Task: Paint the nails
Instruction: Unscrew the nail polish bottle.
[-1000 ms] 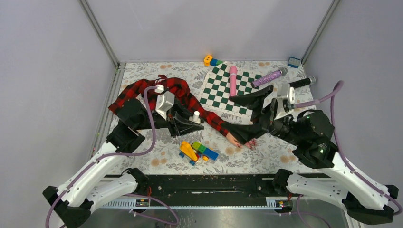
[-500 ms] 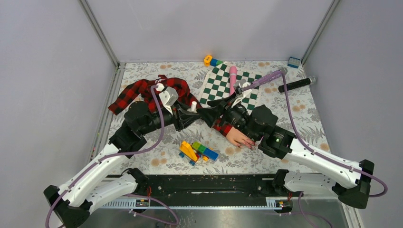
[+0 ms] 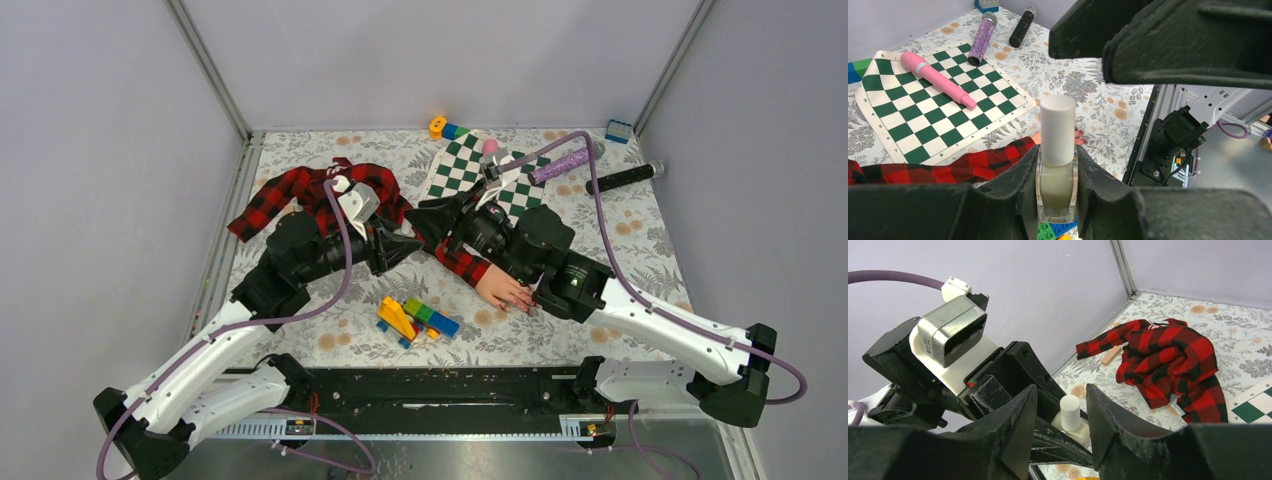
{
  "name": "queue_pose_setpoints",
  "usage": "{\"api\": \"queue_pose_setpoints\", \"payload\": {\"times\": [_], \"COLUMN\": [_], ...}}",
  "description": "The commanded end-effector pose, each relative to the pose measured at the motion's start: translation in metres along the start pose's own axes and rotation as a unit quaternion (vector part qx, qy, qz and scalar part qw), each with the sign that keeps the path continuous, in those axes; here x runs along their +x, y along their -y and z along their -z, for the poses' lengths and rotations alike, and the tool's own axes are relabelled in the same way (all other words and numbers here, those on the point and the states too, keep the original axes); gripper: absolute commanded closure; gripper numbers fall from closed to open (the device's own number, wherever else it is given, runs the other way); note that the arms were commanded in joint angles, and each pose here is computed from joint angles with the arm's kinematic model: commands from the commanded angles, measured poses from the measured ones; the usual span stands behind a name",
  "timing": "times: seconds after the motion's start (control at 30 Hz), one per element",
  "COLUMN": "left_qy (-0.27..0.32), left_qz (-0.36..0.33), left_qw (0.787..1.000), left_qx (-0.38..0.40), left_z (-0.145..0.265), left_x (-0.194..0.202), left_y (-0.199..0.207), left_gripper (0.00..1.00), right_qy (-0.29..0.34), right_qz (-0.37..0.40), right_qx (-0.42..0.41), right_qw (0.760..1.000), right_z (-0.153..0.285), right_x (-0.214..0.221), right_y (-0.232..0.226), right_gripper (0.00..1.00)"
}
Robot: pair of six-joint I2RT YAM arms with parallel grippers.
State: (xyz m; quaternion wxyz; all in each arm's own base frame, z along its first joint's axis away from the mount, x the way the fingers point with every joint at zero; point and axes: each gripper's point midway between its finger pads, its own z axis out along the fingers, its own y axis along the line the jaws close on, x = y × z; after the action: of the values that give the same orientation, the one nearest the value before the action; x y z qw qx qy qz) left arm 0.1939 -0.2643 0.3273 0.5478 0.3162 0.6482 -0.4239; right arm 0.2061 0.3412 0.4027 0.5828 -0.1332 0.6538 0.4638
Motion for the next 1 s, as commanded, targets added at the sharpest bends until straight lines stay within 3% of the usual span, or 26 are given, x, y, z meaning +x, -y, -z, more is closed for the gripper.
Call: {"api": "queue_pose_setpoints", "payload": {"times": [0.0,0.3,0.53,0.97], "left_qy": [0.035,0.036,0.034,0.035], "left_qz": [-0.020,-0.020,-0.018,-0.015], "left_qw": [0.999,0.999,0.999,0.999], "left_qx": [-0.002,0.002,0.001,0.005], "left_z": [0.000,0.000,-0.001,0.000], "left_x": [-0.024,-0.025,-0.024,-0.026], "left_y": [0.002,0.004,0.003,0.005], "left_gripper": [1.00,1.00,1.00,1.00], "right_qy": [-0.003,-0.033,-0.045,-0.067], "right_qz": [0.000,0.004,0.007,0.005], "right_qx": [-0.005,0.007,-0.009,-0.027], "right_qw": [1.000,0.999,0.999,0.997], "right_z": [-0.004,-0.009,-0.013,-0.015], "right_x": [-0.010,0.003,0.007,0.017], "right_y": [-0.011,-0.007,-0.013,-0.019], "right_gripper": [0.52,0.48,0.54,0.56]}}
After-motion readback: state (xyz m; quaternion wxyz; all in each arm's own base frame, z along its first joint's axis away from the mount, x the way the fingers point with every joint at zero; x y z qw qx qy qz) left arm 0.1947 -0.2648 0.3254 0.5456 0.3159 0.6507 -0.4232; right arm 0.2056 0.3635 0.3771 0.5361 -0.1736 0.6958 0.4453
